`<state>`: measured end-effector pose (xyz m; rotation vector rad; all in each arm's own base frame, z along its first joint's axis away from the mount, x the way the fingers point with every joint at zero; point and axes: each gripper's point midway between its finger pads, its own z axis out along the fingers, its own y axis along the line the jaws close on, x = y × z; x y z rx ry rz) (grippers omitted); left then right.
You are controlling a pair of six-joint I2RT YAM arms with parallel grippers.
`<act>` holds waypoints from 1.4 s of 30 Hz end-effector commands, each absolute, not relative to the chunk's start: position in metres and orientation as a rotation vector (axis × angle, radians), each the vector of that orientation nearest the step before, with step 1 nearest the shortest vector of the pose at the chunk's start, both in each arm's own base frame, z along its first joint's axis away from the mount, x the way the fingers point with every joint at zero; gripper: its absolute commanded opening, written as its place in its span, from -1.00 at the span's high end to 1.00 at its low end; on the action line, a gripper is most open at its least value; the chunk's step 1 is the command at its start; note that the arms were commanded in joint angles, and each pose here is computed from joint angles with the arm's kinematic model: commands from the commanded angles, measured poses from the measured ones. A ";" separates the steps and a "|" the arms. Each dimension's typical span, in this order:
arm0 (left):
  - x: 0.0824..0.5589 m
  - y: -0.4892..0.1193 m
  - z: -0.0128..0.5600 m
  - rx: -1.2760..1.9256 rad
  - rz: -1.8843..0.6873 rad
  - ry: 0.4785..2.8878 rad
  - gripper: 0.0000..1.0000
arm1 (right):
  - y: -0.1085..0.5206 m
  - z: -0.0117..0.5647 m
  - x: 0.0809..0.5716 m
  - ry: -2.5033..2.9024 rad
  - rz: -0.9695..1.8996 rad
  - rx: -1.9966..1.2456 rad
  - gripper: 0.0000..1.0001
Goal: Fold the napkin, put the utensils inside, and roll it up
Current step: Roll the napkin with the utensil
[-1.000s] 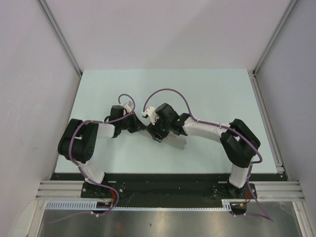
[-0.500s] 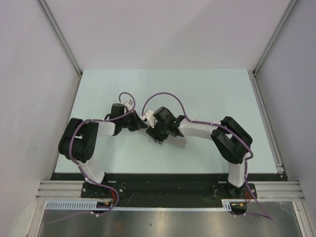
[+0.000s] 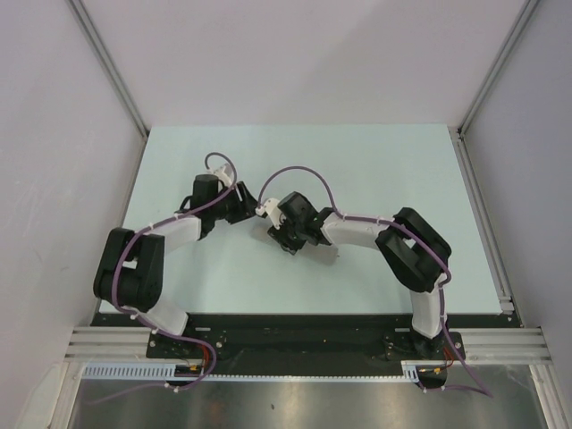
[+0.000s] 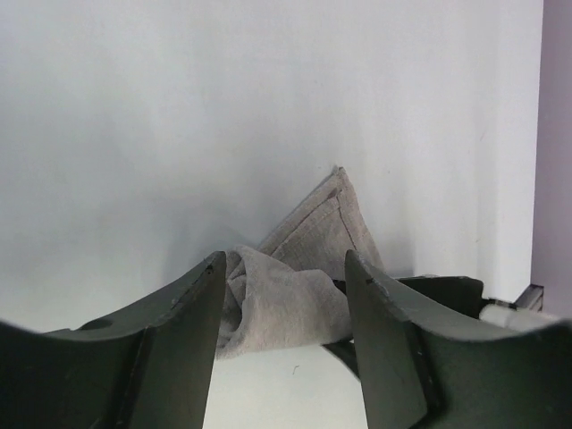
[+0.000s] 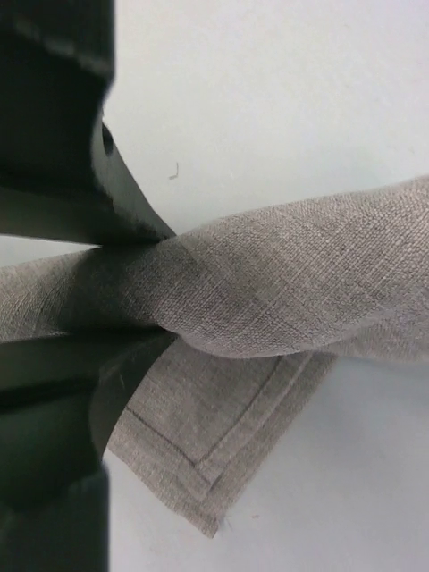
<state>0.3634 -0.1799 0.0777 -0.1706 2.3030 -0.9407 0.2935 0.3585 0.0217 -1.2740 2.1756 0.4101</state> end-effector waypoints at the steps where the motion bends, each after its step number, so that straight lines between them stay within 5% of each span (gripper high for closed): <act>1: 0.366 -0.164 0.094 -0.162 -0.851 2.248 -0.24 | 0.346 -0.009 0.276 2.317 0.492 -1.324 0.26; 10: 0.340 -0.171 0.091 -0.050 -0.932 2.207 -0.24 | 0.366 0.019 0.234 2.424 1.034 -1.347 0.41; 18: 0.327 -0.171 0.078 -0.038 -0.942 2.238 -0.17 | 0.371 0.038 0.246 2.431 1.387 -1.222 0.41; 29: 0.317 -0.181 0.066 -0.011 -0.991 2.275 0.03 | 0.364 0.015 0.266 2.501 1.416 -1.143 0.38; 32: 0.317 -0.185 0.060 -0.013 -1.019 2.294 0.17 | 0.364 0.015 0.269 2.499 1.422 -1.133 0.34; 37: 0.324 -0.185 0.051 -0.039 -1.003 2.317 0.85 | 0.363 0.033 0.289 2.462 1.323 -1.082 0.15; 42: 0.332 -0.186 0.050 -0.055 -0.994 2.324 1.00 | 0.362 0.069 0.313 2.369 1.178 -1.015 -0.14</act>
